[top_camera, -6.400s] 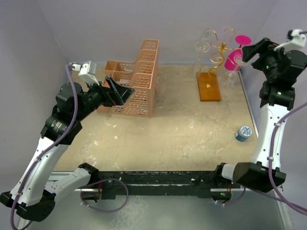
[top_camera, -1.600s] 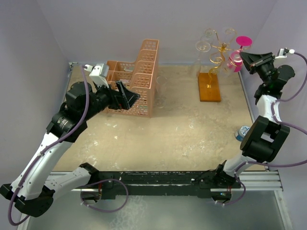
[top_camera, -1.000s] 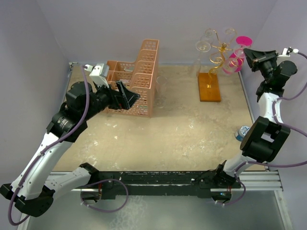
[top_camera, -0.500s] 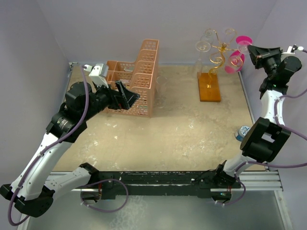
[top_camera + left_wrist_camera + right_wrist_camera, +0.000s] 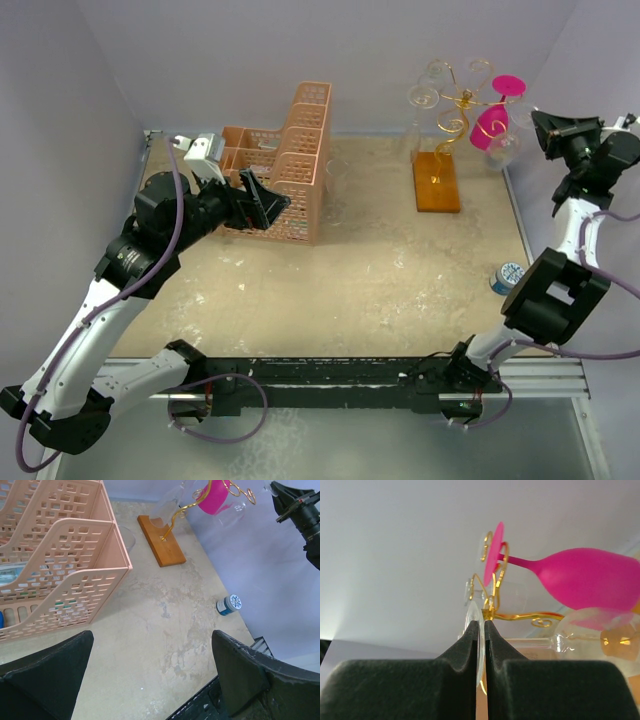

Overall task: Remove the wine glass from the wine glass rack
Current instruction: Pick up the wine glass from the wine rack, then place the wine glass at the center of the board.

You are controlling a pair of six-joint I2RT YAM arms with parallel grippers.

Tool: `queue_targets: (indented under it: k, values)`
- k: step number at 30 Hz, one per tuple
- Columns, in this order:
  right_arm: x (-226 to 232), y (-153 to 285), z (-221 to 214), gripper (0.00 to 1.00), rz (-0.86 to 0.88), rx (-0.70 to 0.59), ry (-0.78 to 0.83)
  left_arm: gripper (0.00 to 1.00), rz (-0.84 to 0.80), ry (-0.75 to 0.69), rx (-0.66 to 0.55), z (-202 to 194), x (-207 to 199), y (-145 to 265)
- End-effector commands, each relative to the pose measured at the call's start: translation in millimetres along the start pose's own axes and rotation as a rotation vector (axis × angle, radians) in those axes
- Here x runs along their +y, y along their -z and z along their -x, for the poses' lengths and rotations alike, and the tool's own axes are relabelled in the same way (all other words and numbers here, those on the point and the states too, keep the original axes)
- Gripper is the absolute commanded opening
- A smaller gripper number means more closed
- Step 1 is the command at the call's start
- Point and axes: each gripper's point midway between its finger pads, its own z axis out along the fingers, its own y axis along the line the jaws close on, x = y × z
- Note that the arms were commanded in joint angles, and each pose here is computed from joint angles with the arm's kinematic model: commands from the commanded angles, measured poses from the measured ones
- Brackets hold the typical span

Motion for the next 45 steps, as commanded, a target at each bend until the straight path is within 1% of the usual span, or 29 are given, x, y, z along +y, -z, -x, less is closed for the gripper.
queue_targets:
  k: [1,4,8,13,15,21,24,28,31,34,37,40,45]
  values:
    - [33,38,15,0.00,0.057,-0.058,0.122,0.99,-0.033,0.001,-0.045,11,-9,4]
    - [24,57,11,0.00,0.018,-0.054,0.168,0.99,-0.048,0.014,-0.042,11,-12,4]
    - [18,78,-13,0.00,-0.008,-0.015,0.235,0.99,-0.086,0.038,-0.030,9,-19,1]
    - [24,100,-65,0.00,0.010,0.069,0.271,0.99,-0.134,0.075,-0.003,4,-28,-5]
    - [35,104,-94,0.00,0.057,0.133,0.288,0.99,-0.150,0.090,-0.001,4,-31,-6]
    - [73,113,-193,0.00,0.210,0.420,0.279,0.99,-0.200,0.149,-0.003,4,-40,-12]
    - [94,128,-230,0.00,0.289,0.540,0.240,0.99,-0.238,0.193,-0.012,4,-44,-19]
    - [138,157,-272,0.00,0.455,0.671,0.165,0.99,-0.325,0.253,-0.036,12,-57,-31]
    - [170,173,-288,0.00,0.557,0.747,0.155,0.99,-0.352,0.286,-0.064,25,-60,-38]
    - [198,186,-294,0.00,0.642,0.792,0.152,0.99,-0.387,0.324,-0.089,37,-65,-43]
    - [221,205,-300,0.00,0.739,0.859,0.116,0.99,-0.439,0.374,-0.102,44,-71,-47]
    - [241,221,-303,0.00,0.832,0.911,0.074,0.98,-0.520,0.421,-0.149,57,-77,-43]
    - [272,228,-304,0.00,0.934,0.944,0.036,0.98,-0.611,0.509,-0.235,80,-67,-32]
